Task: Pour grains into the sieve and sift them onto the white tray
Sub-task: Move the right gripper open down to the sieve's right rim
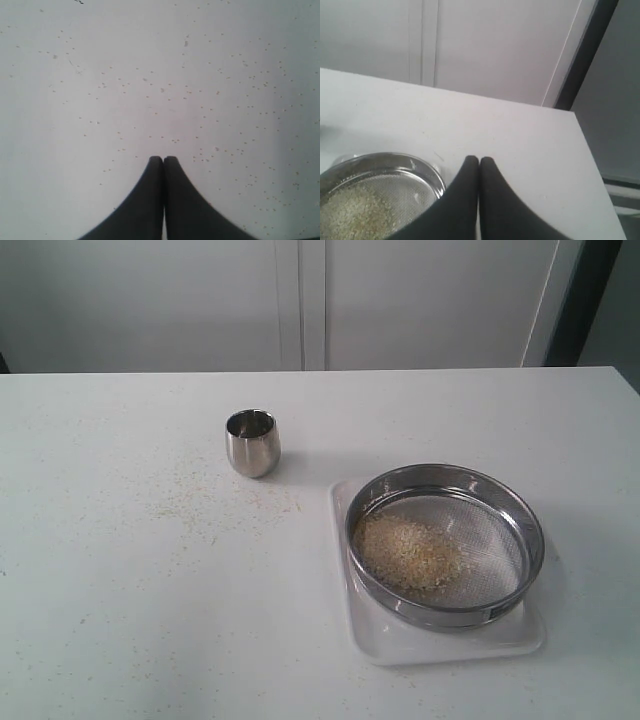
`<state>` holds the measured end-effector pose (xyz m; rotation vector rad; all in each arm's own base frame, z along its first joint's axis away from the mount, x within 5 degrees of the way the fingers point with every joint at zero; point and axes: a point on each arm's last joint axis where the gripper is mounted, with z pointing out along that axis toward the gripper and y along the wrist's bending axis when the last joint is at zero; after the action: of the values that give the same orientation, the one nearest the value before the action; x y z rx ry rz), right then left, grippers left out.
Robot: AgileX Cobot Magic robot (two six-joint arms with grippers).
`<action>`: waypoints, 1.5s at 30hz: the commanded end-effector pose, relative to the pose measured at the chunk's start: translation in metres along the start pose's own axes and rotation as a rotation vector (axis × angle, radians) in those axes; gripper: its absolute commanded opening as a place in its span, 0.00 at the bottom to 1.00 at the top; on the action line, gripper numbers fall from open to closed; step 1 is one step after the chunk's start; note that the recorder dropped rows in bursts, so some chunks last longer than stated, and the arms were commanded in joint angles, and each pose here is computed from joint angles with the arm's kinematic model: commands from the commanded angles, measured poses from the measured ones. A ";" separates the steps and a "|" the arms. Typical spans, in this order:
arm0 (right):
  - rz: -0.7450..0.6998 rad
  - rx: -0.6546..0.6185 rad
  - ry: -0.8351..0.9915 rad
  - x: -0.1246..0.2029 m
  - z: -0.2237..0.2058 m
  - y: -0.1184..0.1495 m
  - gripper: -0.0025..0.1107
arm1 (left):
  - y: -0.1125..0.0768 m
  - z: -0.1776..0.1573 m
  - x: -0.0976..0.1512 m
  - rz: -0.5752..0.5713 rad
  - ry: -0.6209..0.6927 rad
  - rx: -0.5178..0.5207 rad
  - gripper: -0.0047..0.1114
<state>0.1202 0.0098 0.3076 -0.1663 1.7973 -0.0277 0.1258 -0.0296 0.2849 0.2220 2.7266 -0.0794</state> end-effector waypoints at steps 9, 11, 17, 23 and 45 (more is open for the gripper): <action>0.086 -0.037 0.313 -0.023 0.073 0.002 0.02 | 0.000 0.000 0.003 -0.002 0.014 0.004 0.04; 0.085 -0.038 0.343 -0.025 0.084 0.002 0.02 | 0.000 0.000 0.003 -0.002 0.014 0.004 0.04; 0.086 -0.043 0.451 -0.026 0.114 0.003 0.02 | 0.000 0.000 0.003 -0.002 0.014 0.004 0.04; 0.082 -0.046 0.586 -0.021 0.145 0.005 0.02 | 0.000 0.000 0.003 -0.002 0.014 0.004 0.04; 0.074 -0.094 0.907 0.027 0.212 0.015 0.02 | 0.000 0.000 0.003 -0.002 0.014 0.004 0.04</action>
<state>0.3154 0.0356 0.2349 -0.1474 2.6930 0.0479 0.1258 -0.0296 0.2849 0.2229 2.7265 -0.0792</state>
